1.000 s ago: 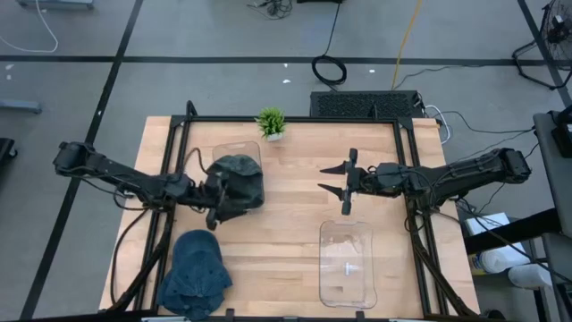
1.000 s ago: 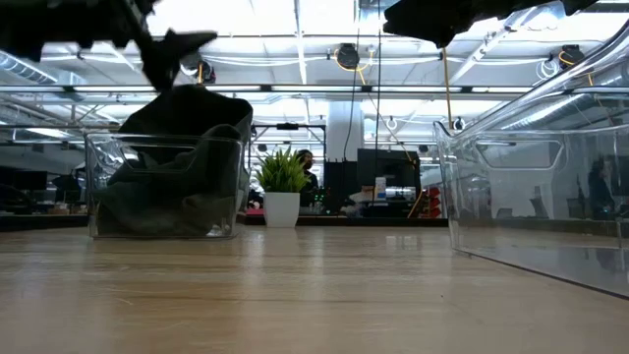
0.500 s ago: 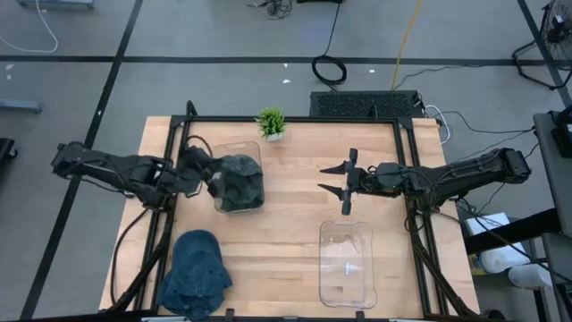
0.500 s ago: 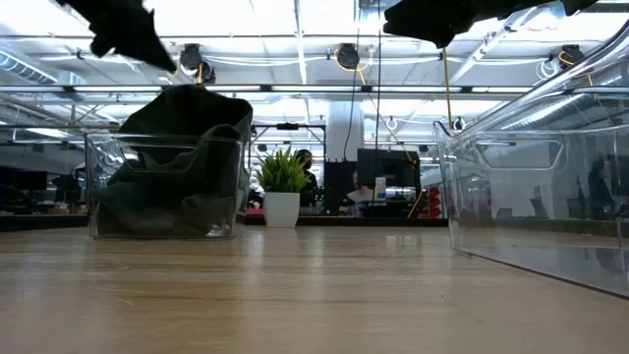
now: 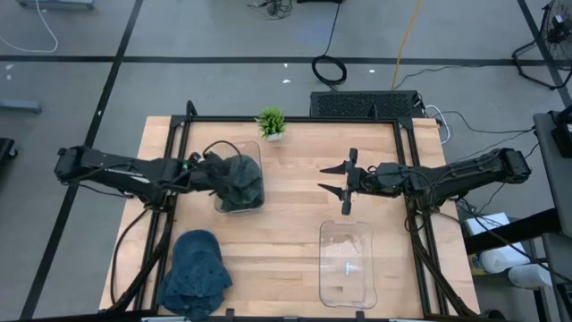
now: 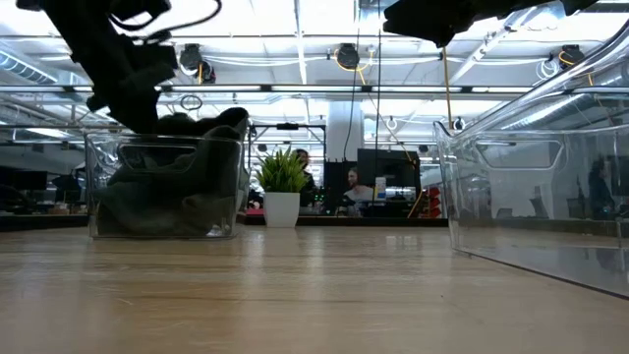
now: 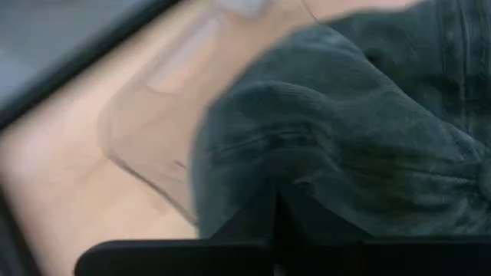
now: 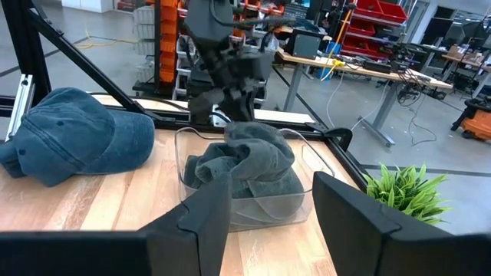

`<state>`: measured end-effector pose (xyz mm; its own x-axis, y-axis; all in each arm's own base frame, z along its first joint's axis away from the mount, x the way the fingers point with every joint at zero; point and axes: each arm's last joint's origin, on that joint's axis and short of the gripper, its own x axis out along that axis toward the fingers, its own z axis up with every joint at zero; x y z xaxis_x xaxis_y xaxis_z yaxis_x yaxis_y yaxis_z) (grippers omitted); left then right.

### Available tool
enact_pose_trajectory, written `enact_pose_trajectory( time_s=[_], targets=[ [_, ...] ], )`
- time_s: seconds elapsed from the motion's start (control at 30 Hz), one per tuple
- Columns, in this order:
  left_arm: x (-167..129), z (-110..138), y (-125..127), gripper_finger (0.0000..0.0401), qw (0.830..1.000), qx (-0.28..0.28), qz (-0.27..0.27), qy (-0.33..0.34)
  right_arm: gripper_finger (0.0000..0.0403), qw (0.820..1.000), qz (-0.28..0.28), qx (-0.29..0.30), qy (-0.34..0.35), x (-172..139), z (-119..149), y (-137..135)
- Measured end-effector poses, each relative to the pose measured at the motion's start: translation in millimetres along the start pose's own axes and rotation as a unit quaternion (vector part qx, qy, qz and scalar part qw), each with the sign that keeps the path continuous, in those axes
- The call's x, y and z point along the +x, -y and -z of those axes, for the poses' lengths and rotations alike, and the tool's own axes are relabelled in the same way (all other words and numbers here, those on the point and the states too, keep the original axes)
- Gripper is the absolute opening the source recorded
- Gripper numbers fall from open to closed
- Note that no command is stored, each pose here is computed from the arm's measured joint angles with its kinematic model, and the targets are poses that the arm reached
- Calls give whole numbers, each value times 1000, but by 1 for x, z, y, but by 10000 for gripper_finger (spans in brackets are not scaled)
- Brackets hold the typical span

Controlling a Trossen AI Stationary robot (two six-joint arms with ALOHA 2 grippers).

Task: Pick & Place hat
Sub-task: Put the black cap into the top transparent bin

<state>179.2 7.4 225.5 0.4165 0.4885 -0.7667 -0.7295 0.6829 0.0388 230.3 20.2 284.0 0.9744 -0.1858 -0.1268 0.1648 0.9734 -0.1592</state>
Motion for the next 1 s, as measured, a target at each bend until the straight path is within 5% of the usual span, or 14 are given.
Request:
enact_pose_trajectory(
  time_s=[0.47,1.0],
  targets=[
    [47,3,13,16,993,3,-13,-121,171,1000,0,-1,-2,0,0,0],
    [-15,-58,6,3,999,35,-22,-15,171,1000,0,1,-1,0,0,0]
  ],
)
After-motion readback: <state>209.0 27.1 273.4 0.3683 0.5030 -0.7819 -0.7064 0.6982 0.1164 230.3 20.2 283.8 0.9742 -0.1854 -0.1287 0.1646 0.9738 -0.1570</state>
